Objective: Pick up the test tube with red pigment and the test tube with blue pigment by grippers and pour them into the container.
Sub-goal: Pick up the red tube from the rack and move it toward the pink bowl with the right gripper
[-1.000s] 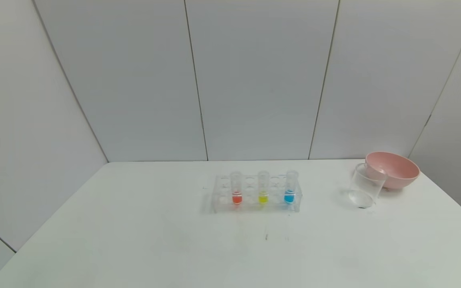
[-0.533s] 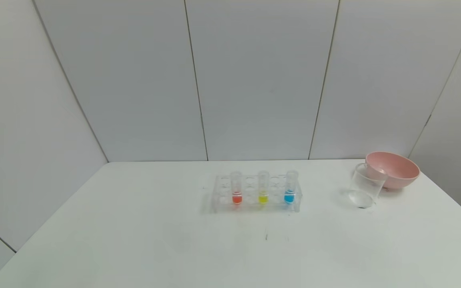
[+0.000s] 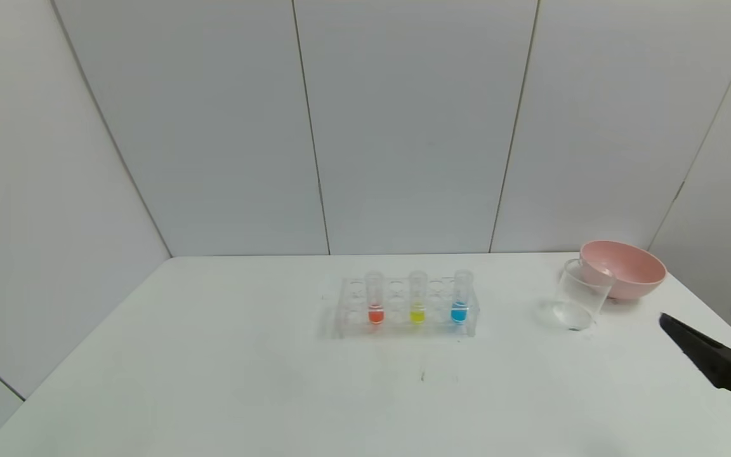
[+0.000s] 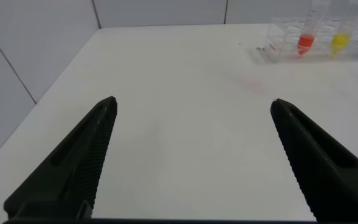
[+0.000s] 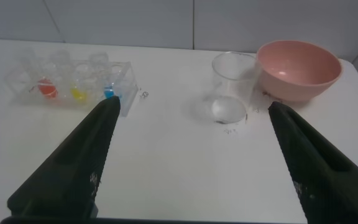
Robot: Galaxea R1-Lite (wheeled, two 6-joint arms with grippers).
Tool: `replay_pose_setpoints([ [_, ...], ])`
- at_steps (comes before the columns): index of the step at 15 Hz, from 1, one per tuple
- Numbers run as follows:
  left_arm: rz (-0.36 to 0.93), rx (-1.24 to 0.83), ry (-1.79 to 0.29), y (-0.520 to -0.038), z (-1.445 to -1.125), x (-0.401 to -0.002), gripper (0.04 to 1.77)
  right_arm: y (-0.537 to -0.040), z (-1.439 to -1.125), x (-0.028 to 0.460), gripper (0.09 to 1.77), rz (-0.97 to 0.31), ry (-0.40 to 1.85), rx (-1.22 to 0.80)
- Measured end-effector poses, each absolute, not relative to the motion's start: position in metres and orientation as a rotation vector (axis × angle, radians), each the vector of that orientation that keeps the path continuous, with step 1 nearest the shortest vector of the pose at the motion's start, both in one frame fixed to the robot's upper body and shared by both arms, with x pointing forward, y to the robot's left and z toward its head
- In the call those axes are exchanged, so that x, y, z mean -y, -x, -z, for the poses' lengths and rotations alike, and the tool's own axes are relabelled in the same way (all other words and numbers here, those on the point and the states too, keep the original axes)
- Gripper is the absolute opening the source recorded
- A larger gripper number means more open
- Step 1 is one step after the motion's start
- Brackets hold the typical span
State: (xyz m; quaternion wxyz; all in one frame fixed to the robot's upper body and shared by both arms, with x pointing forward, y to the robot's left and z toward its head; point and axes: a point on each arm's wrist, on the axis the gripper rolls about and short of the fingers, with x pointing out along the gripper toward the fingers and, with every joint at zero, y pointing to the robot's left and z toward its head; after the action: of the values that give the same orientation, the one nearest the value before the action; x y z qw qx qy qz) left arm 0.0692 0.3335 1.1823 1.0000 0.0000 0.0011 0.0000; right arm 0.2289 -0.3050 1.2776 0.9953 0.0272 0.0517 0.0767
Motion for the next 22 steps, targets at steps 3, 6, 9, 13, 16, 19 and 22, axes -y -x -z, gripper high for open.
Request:
replay_pose_setpoints([
  [3,0.0,-0.002,0.0,-0.069,-1.182,-0.334,1.76,-0.247,-1.273,0.272,1.71,-0.168,-0.051,-0.155],
  [6,0.0,-0.003,0.0,-0.069,-1.182,-0.334,1.76,-0.25,-1.271,0.228,1.71,-0.209,-0.052,-0.178],
  [9,0.0,-0.003,0.0,-0.069,-1.182,-0.334,1.76,-0.253,-1.27,0.18,1.71,-0.241,-0.033,-0.182],
  [13,0.0,-0.003,0.0,-0.069,-1.182,-0.334,1.76,-0.263,-1.267,0.126,1.71,-0.291,-0.046,-0.163],
  [16,0.0,-0.002,0.0,-0.069,-1.182,-0.334,1.76,-0.265,-1.259,0.095,1.71,-0.348,-0.066,-0.156],
  [19,0.0,-0.002,0.0,-0.069,-1.182,-0.334,1.76,-0.271,-1.244,0.069,1.71,-0.383,-0.051,-0.172],
  [22,0.0,-0.002,0.0,-0.069,-1.182,-0.334,1.76,-0.286,-1.234,0.053,1.71,-0.431,-0.045,-0.195],
])
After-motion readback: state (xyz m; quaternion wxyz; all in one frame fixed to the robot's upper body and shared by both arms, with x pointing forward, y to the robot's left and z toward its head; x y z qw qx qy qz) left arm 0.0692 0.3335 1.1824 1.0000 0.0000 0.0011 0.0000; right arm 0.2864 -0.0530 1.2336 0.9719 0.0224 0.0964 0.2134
